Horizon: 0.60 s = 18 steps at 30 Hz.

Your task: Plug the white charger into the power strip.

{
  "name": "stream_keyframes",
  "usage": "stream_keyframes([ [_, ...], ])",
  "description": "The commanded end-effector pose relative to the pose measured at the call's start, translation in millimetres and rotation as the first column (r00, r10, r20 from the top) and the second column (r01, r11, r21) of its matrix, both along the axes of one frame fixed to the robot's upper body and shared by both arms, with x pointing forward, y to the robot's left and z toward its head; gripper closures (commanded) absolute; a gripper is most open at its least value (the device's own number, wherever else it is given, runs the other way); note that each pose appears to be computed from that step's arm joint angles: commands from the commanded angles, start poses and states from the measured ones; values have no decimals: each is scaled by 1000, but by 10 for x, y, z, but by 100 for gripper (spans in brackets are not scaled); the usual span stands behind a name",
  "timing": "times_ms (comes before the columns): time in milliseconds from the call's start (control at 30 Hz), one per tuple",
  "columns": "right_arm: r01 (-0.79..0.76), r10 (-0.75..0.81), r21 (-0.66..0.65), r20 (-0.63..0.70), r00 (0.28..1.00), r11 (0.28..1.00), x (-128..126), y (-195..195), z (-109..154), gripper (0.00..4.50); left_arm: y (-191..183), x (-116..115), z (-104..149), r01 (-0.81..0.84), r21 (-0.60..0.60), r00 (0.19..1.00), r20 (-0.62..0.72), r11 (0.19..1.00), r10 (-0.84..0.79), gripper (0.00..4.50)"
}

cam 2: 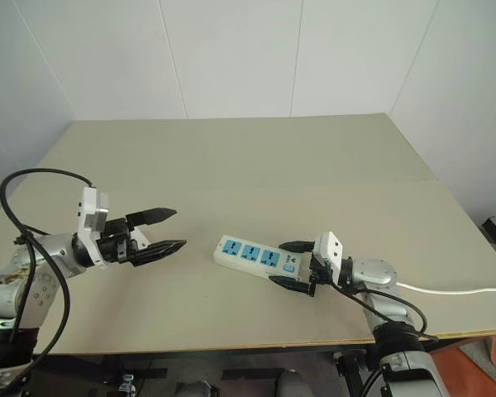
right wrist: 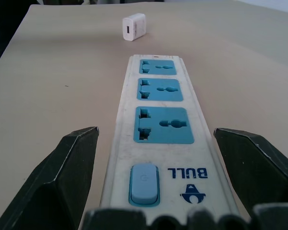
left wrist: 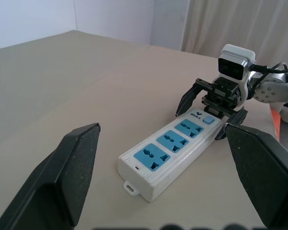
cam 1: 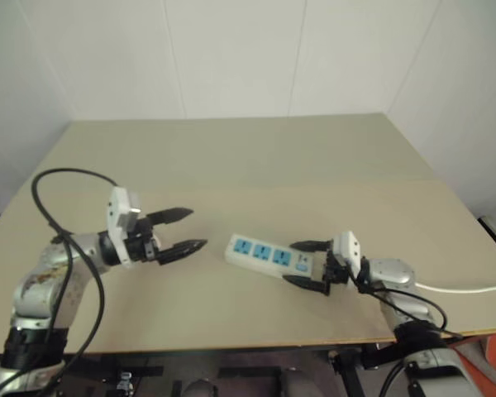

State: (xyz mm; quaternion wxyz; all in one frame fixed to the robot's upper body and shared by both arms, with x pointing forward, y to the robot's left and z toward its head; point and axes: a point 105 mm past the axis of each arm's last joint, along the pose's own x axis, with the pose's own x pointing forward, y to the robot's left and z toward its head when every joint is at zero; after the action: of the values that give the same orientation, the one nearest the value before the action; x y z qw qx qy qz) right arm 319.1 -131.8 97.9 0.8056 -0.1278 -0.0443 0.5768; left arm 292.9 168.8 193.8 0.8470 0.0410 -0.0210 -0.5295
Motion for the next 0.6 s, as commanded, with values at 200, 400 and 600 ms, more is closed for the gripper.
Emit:
stream_keyframes([
  [200, 31, -30, -16, 34, 999, 999, 15, -37, -16, 3, 0, -4, 79, 11, 10, 999, 33, 1000, -12, 0],
  [400, 32, -32, -15, 19, 999, 999, 10, -45, -36, 3, -12, -81, 97, 64, -11, 998, 14, 998, -64, 0],
  [600, 33, -33, -18, -19, 999, 999, 22, -65, -66, 3, -11, -140, 86, 94, -5, 996, 2, 996, -93, 0],
])
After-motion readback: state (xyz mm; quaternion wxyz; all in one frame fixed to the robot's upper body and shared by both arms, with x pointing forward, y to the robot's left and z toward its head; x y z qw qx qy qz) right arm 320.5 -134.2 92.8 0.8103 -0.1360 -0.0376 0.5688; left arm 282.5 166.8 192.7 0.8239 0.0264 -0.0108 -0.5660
